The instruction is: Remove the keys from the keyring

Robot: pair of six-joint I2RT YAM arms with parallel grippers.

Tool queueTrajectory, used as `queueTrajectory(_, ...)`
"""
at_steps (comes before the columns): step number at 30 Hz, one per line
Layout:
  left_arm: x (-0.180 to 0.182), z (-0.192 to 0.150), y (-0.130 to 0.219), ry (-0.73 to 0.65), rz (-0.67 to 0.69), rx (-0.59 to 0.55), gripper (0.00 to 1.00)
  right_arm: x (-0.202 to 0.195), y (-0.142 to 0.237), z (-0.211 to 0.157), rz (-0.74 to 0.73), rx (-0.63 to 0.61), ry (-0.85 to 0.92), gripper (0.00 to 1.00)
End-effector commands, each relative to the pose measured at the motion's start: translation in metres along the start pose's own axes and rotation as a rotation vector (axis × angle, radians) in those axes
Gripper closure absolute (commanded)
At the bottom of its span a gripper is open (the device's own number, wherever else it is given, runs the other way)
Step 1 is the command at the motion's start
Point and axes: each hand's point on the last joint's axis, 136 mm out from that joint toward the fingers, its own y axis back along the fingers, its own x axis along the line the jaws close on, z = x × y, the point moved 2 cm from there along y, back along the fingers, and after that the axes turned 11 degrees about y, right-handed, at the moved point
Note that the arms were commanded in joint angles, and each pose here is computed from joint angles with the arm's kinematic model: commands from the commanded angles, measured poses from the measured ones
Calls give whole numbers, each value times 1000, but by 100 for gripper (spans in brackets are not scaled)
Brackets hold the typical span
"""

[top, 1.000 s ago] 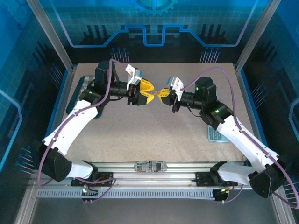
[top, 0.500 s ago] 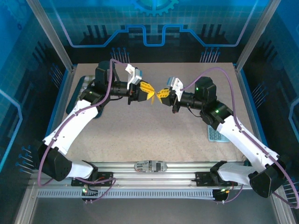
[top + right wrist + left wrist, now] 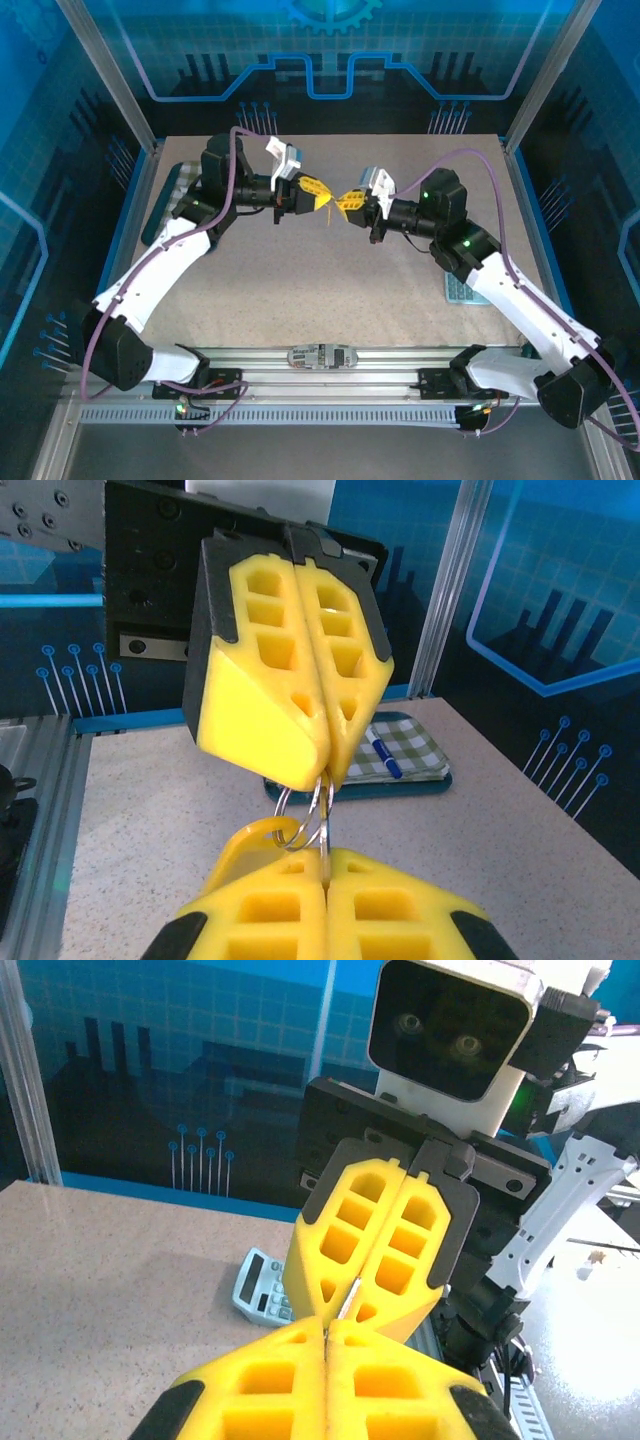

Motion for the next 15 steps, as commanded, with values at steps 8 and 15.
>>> queueTrajectory(8, -14, 30, 14, -15, -31, -119, 100, 18, 8, 16, -27, -91, 154, 100)
queueTrajectory(15, -10, 25, 15, 1, 8, -127, 86, 9, 11, 24, -62, -63, 127, 100)
